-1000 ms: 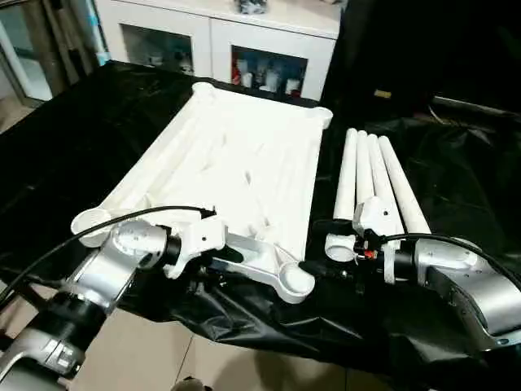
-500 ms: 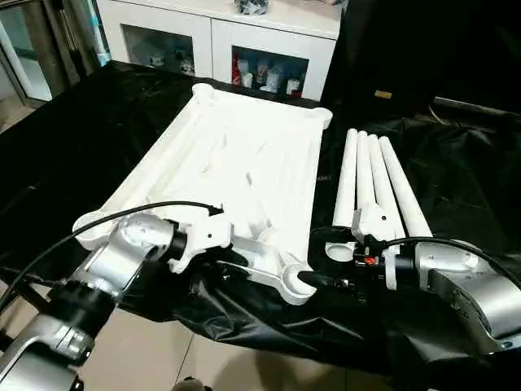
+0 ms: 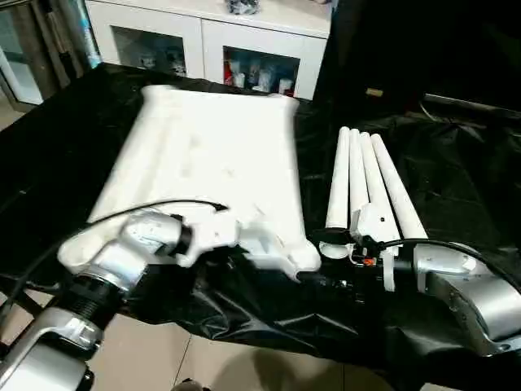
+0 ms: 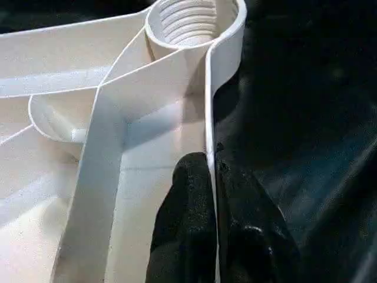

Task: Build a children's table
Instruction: Move table base, then pick table leg

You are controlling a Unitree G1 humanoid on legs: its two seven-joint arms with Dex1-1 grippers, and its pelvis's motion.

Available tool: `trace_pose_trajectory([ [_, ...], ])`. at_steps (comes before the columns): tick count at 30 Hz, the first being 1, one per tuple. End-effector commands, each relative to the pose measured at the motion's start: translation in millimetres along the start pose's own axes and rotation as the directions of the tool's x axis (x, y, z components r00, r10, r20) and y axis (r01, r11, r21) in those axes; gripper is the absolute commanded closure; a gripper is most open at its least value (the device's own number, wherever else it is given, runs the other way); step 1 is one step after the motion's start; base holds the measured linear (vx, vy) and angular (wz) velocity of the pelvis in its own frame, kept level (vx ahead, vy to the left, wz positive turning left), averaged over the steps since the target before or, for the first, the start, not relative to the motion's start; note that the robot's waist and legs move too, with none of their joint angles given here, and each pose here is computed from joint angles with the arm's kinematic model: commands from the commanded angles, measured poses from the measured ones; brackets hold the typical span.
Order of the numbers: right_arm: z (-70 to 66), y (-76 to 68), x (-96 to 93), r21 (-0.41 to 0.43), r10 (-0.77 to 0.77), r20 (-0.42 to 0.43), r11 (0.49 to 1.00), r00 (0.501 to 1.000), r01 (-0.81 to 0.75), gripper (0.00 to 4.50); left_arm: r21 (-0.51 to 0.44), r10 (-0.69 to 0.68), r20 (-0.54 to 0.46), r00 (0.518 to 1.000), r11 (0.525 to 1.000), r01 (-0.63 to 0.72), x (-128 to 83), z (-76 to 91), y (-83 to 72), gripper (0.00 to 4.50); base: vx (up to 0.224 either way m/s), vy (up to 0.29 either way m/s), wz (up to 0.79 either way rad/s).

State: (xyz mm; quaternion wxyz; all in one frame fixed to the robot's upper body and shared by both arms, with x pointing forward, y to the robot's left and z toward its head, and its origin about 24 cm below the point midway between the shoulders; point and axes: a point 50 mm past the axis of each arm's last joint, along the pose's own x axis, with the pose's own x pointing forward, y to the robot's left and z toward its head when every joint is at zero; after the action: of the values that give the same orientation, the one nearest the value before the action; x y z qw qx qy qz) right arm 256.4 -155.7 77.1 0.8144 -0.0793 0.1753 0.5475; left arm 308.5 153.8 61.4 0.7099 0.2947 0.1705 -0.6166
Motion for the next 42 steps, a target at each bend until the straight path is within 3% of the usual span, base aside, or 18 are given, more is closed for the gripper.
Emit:
trace_pose_trajectory([
  [1,2.8,-3.3,-0.5,-0.015,-0.013,0.003,1.000,1.000,0.013,0.00,0.043,0.074,0.016,0.997,0.996,-0.075,-10,8.2,10.7,4.46,0.000,0.000,0.00],
  [12,-2.8,-2.3,-2.6,-0.019,-0.030,0.005,0.999,1.000,0.030,0.00,0.077,0.155,0.049,0.987,0.984,-0.158,-13,7.6,13.5,4.46,0.000,0.000,0.00],
  [14,-2.8,-5.8,-3.5,-0.019,-0.044,0.009,0.999,0.999,0.044,0.00,0.040,0.144,0.082,0.986,0.988,-0.147,-13,9.7,13.0,4.03,0.000,0.000,0.00],
  [16,-2.3,-8.4,-4.3,-0.016,-0.055,0.016,0.998,0.998,0.056,0.00,0.027,0.122,0.091,0.988,0.992,-0.125,-15,10.9,10.6,3.91,0.000,0.000,0.00],
  [22,19.9,-7.4,-12.8,0.016,-0.112,0.134,0.994,0.985,0.111,0.00,0.055,0.171,0.104,0.980,0.983,-0.177,-33,16.9,7.6,3.38,0.000,0.000,0.00],
  [23,33.3,-11.7,-11.7,0.058,-0.204,0.170,0.979,0.964,0.196,0.00,0.034,0.202,0.139,0.969,0.977,-0.209,-44,24.7,4.8,3.28,0.000,0.000,0.00],
  [24,33.4,-11.9,-11.6,0.061,-0.206,0.169,0.978,0.964,0.199,0.00,0.033,0.203,0.140,0.969,0.977,-0.209,-44,24.9,4.7,3.16,0.000,0.000,0.00],
  [25,35.2,-20.7,-2.1,0.132,-0.308,0.127,0.947,0.943,0.292,0.00,-0.006,0.223,0.174,0.959,0.974,-0.225,-48,29.3,2.7,3.09,0.000,0.000,0.00],
  [28,35.8,-24.8,2.9,0.150,-0.347,0.106,0.932,0.932,0.330,0.00,-0.018,0.232,0.189,0.954,0.972,-0.233,-48,31.3,2.3,2.97,0.000,0.000,0.00],
  [30,36.3,-39.4,13.8,0.232,-0.475,0.064,0.862,0.878,0.450,0.00,-0.047,0.251,0.218,0.943,0.968,-0.247,-45,33.2,0.5,2.68,0.000,0.000,0.00],
  [31,34.7,-50.1,21.1,0.290,-0.567,0.010,0.790,0.824,0.540,0.00,-0.065,0.264,0.224,0.938,0.965,-0.256,-41,32.3,-1.2,2.68,0.000,0.000,0.00],
  [34,32.0,-56.9,26.2,0.332,-0.629,-0.046,0.723,0.776,0.606,0.00,-0.080,0.273,0.230,0.934,0.962,-0.261,-36,32.2,-4.2,2.51,0.000,0.000,0.00],
  [37,31.8,-59.6,27.4,0.343,-0.658,-0.067,0.691,0.750,0.637,0.00,-0.088,0.274,0.236,0.932,0.962,-0.260,-34,33.9,-5.7,2.29,0.000,0.000,0.00],
  [42,28.6,-68.5,28.7,0.365,-0.709,-0.184,0.594,0.681,0.717,0.00,-0.111,0.254,0.252,0.934,0.966,-0.232,-28,41.6,-12.8,1.99,0.000,0.000,0.00],
])
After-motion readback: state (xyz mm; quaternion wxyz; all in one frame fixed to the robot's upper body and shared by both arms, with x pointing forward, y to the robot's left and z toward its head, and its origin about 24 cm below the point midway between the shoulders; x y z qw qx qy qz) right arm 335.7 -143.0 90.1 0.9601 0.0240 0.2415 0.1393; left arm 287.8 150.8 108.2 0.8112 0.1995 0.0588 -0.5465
